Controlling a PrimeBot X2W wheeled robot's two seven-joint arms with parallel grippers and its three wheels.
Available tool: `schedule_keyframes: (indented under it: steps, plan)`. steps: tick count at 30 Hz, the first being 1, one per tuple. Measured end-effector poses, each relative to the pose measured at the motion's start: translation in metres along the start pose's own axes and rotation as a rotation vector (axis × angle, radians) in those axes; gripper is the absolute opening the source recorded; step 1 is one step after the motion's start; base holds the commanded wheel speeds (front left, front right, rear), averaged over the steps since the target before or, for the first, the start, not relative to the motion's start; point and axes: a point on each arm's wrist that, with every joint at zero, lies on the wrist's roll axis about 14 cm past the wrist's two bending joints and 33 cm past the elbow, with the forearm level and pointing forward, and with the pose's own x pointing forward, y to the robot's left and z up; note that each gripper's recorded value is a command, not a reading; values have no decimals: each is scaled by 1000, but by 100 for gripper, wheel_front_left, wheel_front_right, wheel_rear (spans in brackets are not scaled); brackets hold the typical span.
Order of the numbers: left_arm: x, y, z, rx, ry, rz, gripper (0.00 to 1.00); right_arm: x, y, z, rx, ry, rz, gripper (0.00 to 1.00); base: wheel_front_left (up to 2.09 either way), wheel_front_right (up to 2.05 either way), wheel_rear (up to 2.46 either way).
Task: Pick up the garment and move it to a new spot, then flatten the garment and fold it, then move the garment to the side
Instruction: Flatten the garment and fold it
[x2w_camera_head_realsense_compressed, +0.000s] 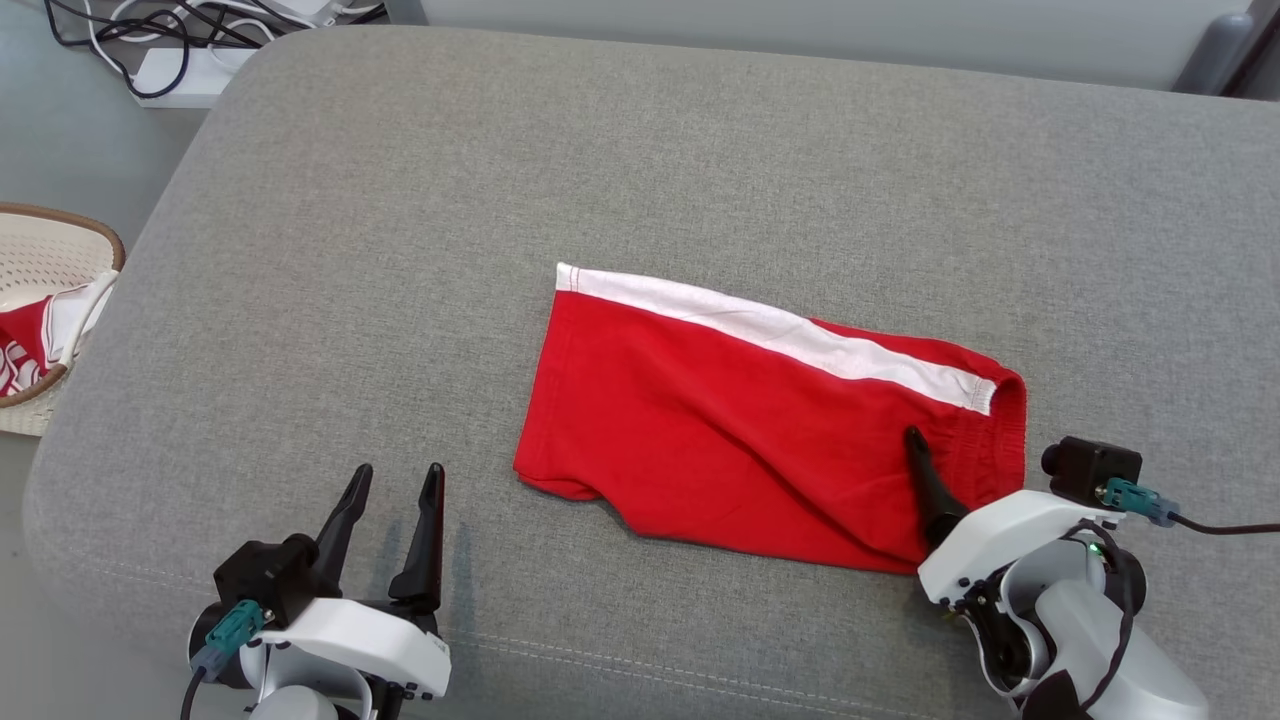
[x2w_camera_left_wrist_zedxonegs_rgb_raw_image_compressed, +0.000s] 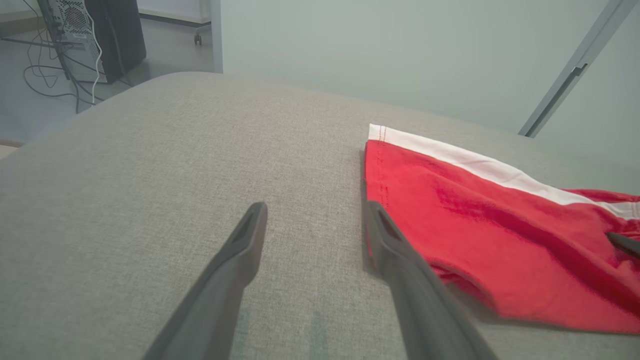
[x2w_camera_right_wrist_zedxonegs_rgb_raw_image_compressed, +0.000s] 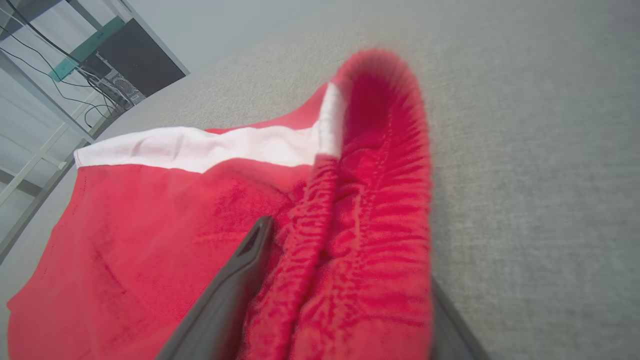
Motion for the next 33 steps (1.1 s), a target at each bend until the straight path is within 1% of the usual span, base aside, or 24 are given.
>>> schedule_keyframes:
  steps: [1,2,3,4,5,9,14,16,17,20,21,25,28,30,33]
  plan:
    - [0,0,1,0,-2,0,100,0,2,-1,8,3,5,100,0,0,0]
    - [0,0,1,0,-4,-1,100,0,4,-1,11,6,9,93,0,0,0]
    - [0,-1,2,0,-8,-3,100,0,5,-1,14,8,10,49,0,0,0]
    - [0,-1,3,-1,-11,-5,100,0,4,-1,19,10,6,35,0,0,0]
    - [0,-2,5,-1,-15,-7,100,0,2,-2,18,14,-3,0,0,0,0]
    - [3,-8,7,-1,-24,-25,100,-4,-16,8,42,-9,-60,0,0,0,0]
    - [6,-15,7,-2,-23,-47,100,-17,-67,35,26,-68,-168,0,0,0,0]
    - [7,-19,7,-1,-21,-57,100,-21,-77,45,14,-90,-185,0,0,0,0]
    - [7,-20,6,-2,-21,-61,100,-20,-76,50,9,-101,-177,0,0,0,0]
    - [8,-23,7,-3,-22,-68,100,-13,-45,64,15,-131,-81,0,0,0,0]
    - [8,-23,7,-3,-22,-68,100,-13,-45,64,15,-131,-81,0,0,0,0]
    - [6,-26,7,-10,-23,-78,100,-5,18,66,33,-63,110,0,0,0,0]
    - [4,-29,6,-16,-22,-86,100,-5,55,60,19,-3,223,0,0,0,0]
    - [2,-29,6,-17,-22,-86,100,-4,72,54,27,35,272,0,0,0,0]
    - [-2,-27,6,-35,-23,-78,100,-1,89,42,-3,94,316,0,0,0,0]
